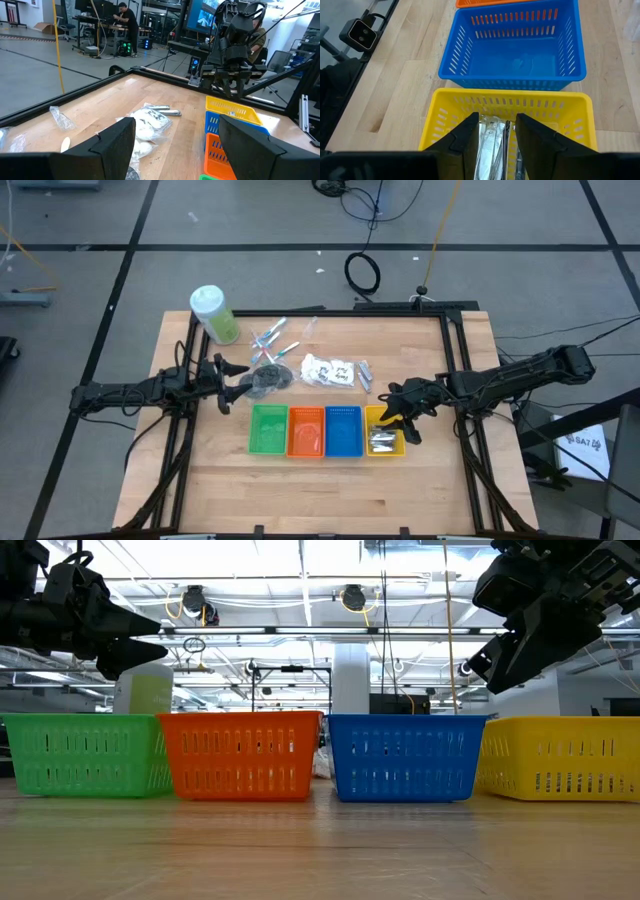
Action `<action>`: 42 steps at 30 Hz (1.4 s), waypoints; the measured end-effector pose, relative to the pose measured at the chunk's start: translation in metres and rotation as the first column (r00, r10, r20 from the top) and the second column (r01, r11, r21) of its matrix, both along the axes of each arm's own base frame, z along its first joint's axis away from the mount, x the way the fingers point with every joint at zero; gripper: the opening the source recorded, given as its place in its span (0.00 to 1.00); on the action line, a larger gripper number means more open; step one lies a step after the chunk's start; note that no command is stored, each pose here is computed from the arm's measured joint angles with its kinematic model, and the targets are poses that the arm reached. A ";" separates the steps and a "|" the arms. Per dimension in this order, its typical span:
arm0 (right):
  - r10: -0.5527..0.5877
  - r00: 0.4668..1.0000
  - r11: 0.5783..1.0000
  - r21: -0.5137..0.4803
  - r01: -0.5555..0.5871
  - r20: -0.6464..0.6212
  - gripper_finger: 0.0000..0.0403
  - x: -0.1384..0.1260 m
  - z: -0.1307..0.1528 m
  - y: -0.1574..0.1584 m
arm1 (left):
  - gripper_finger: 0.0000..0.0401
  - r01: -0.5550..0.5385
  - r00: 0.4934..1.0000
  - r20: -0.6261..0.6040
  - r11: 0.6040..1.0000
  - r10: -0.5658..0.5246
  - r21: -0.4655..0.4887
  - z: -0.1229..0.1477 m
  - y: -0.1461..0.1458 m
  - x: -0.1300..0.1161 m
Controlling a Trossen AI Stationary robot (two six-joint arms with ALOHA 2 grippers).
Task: Pick & Place Travel size toiletries
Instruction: Put the silver nail cutter into the yellow basket
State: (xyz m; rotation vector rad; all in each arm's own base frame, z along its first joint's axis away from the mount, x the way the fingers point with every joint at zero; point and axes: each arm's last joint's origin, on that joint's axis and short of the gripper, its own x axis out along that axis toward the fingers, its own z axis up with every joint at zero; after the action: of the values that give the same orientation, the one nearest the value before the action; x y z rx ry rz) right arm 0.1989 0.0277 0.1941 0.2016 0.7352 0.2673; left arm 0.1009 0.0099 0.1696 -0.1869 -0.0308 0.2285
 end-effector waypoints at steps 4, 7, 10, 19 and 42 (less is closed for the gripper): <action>-0.002 1.000 1.000 0.001 0.002 0.015 0.30 0.001 0.001 0.000 | 0.70 0.000 1.000 0.001 1.000 0.000 0.000 0.000 0.000 0.000; -0.009 0.999 1.000 -0.001 0.009 0.042 0.30 0.003 0.003 0.000 | 0.70 0.000 1.000 0.000 1.000 0.000 0.000 0.000 0.000 0.000; -0.117 0.987 0.992 -0.029 0.121 0.114 0.30 0.008 0.008 -0.003 | 0.70 0.000 1.000 0.000 1.000 0.000 0.000 0.000 0.000 0.000; -0.372 0.917 0.909 -0.147 0.391 0.144 0.39 0.026 0.016 -0.041 | 0.70 0.000 1.000 0.000 1.000 0.000 0.000 0.000 0.000 0.000; -0.659 0.691 0.752 -0.253 0.608 -0.297 0.53 0.068 -0.042 -0.120 | 0.70 0.000 1.000 0.000 1.000 0.000 0.000 0.000 0.000 0.000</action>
State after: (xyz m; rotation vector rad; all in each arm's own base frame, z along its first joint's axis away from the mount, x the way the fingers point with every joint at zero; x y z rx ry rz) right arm 0.2669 -0.0924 0.1524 0.3735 1.0088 -0.5112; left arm 0.1009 0.0099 0.1697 -0.1870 -0.0304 0.2285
